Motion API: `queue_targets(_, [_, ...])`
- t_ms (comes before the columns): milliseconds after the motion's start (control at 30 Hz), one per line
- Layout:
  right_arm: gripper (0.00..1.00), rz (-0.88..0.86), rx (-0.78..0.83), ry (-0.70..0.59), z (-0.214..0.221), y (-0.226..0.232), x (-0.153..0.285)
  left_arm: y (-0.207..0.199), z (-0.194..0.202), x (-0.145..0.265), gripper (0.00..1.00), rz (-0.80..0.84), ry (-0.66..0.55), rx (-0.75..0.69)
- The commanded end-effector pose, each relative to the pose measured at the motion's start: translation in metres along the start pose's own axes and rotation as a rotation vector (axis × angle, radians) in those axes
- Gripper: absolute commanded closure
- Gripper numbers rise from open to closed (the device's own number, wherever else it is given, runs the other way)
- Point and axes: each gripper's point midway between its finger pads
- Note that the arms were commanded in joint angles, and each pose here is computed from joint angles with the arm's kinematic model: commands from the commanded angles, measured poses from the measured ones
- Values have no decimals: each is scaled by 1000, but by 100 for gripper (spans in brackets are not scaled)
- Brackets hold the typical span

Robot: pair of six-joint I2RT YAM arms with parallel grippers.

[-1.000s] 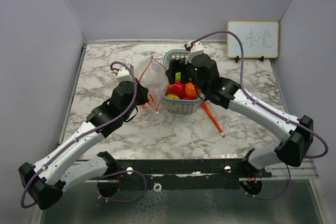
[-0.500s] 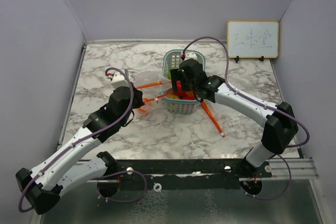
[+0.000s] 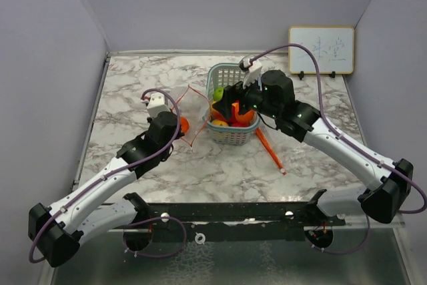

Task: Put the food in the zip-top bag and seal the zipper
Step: Pick up the fake fruit from the bin.

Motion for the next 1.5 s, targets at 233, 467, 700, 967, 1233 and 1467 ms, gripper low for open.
queue_targets(233, [6,427,-5,192,34,-75,-4,16,-29,7,100,-71,-122,37])
queue_targets(467, [4,502,12,334,73,-91,-24,21,-40,16,100,-47,-179,92])
queue_targets(700, [4,602,34,532,123,-113,-33,19,-38,17,100,-34,-167,89])
queue_targets(967, [11,701,78,691,159,-128,-32,20,-41,19,100,-27,-184,90])
queue_targets(1233, [74,685,57,550,118,-125,-30,17,-39,16,100,-22,-173,86])
queue_targets(1467, [86,418,53,276,39,-85,-28,6,-33,8,100,-2,-143,91])
Point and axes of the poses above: each gripper's point midway between its finger pads, its own x axis back along the fingers, its own y axis along the line the jaws close on, z = x × y, and after that the axes turned 8 degrees about x, right-handed
